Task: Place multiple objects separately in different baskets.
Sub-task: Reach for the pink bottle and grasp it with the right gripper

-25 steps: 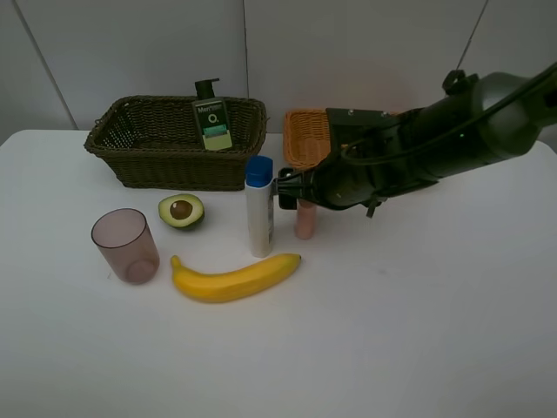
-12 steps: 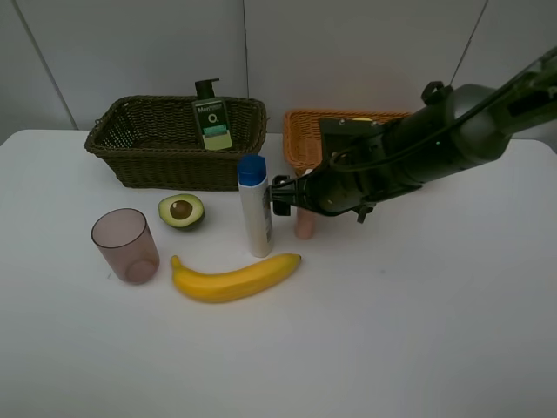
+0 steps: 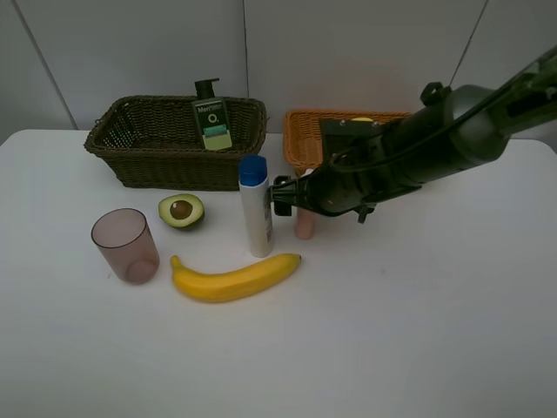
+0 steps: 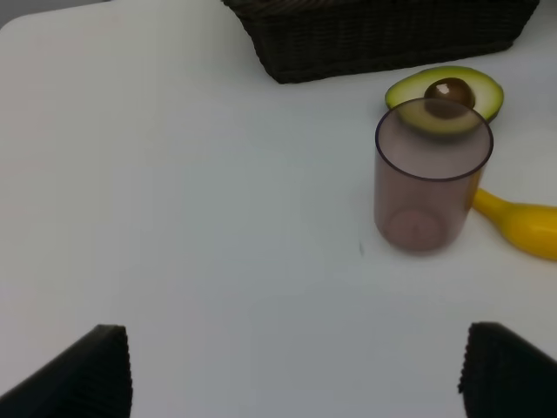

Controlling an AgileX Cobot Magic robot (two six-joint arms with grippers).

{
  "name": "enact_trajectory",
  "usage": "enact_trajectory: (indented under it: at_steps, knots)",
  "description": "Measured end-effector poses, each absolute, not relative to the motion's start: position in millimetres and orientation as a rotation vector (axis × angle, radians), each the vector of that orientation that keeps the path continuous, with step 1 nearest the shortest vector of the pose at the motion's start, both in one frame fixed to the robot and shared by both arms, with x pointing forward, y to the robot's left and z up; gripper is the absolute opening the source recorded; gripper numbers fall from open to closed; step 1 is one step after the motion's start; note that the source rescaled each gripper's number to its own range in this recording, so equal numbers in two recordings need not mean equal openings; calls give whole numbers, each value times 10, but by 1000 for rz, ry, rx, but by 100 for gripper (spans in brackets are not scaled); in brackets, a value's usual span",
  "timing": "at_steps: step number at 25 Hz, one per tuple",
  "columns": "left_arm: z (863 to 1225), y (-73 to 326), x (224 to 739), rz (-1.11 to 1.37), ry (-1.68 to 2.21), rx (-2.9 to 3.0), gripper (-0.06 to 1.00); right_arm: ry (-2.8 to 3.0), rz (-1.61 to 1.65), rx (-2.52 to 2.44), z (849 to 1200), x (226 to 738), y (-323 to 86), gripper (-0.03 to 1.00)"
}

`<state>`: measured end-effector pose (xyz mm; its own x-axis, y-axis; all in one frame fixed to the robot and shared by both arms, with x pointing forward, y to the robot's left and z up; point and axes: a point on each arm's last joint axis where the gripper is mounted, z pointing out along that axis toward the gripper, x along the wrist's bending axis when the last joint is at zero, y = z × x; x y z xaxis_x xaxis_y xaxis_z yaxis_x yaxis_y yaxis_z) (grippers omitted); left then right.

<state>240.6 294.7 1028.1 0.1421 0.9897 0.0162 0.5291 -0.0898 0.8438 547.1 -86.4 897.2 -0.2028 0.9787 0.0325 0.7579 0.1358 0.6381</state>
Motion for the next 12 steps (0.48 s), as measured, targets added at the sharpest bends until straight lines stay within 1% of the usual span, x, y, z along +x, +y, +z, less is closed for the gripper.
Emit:
enact_trajectory:
  at_steps: [7, 8, 10, 11, 12]
  knots:
    - [10281, 2947, 2406, 827, 1473, 1715, 100, 1984, 724, 1670, 8978, 5486, -906, 100]
    - [10281, 2947, 2406, 827, 1473, 1715, 100, 1983, 724, 1670, 8978, 5487, -907, 98]
    - [10281, 2947, 2406, 827, 1473, 1715, 100, 1989, 729, 1670, 8977, 5485, -901, 88]
    - [10281, 2947, 2406, 827, 1473, 1715, 100, 1998, 736, 1666, 8977, 5482, -892, 78]
    - [10281, 2947, 2406, 827, 1473, 1715, 100, 2011, 749, 1667, 8975, 5478, -879, 65]
